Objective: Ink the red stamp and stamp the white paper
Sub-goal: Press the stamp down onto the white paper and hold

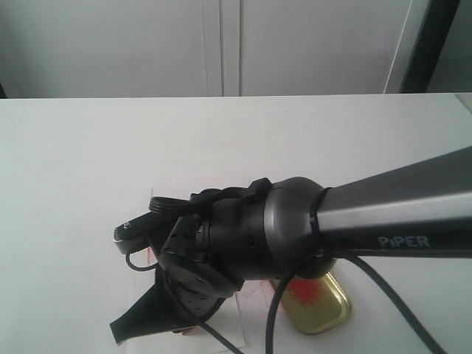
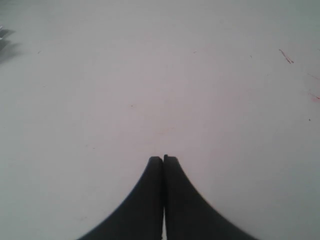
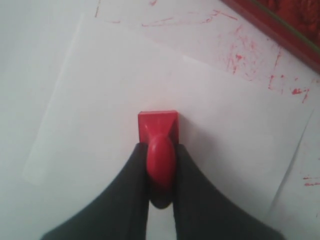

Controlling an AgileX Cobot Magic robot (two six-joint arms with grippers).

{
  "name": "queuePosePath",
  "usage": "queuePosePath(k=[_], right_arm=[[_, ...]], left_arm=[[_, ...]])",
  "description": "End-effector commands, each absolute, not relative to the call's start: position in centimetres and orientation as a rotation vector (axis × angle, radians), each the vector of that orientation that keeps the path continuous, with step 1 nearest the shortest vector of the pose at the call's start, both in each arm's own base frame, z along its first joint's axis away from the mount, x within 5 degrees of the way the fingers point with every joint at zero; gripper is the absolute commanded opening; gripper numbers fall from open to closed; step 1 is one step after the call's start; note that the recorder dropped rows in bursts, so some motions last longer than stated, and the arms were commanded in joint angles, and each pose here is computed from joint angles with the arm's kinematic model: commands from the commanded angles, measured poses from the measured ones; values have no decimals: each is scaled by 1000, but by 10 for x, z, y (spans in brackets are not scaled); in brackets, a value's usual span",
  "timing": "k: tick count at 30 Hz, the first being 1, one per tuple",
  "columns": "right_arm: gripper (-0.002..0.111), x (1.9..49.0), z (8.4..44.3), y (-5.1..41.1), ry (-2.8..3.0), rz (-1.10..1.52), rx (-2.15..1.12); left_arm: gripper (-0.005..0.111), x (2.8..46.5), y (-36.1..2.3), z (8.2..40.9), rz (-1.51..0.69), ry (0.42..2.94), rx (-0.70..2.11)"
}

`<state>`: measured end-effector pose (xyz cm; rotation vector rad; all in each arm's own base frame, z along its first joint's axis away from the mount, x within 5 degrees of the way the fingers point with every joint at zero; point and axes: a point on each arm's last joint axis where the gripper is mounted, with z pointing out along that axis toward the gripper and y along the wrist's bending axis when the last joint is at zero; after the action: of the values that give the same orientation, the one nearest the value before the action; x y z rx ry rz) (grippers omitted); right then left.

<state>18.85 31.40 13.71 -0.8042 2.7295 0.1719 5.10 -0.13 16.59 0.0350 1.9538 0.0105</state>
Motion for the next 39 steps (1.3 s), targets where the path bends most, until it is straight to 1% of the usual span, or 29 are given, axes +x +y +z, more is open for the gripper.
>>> queuePosePath(k=[1, 16, 21, 24, 29, 39], right_arm=[[0, 181, 101, 301, 2879, 0, -799], [0, 181, 102, 301, 2883, -1, -790], [0, 181, 126, 302, 2843, 84, -734], [0, 180, 134, 300, 2848, 90, -696], [0, 181, 145, 299, 2863, 144, -525], [0, 187, 147, 298, 2856, 168, -68]], left_arm=[[0, 51, -1, 164, 8, 1956, 30], [0, 51, -1, 164, 8, 1956, 30], [0, 51, -1, 164, 8, 1956, 30], [0, 51, -1, 164, 8, 1956, 30], [0, 51, -1, 164, 8, 1956, 30], [0, 51, -1, 164, 8, 1956, 30]])
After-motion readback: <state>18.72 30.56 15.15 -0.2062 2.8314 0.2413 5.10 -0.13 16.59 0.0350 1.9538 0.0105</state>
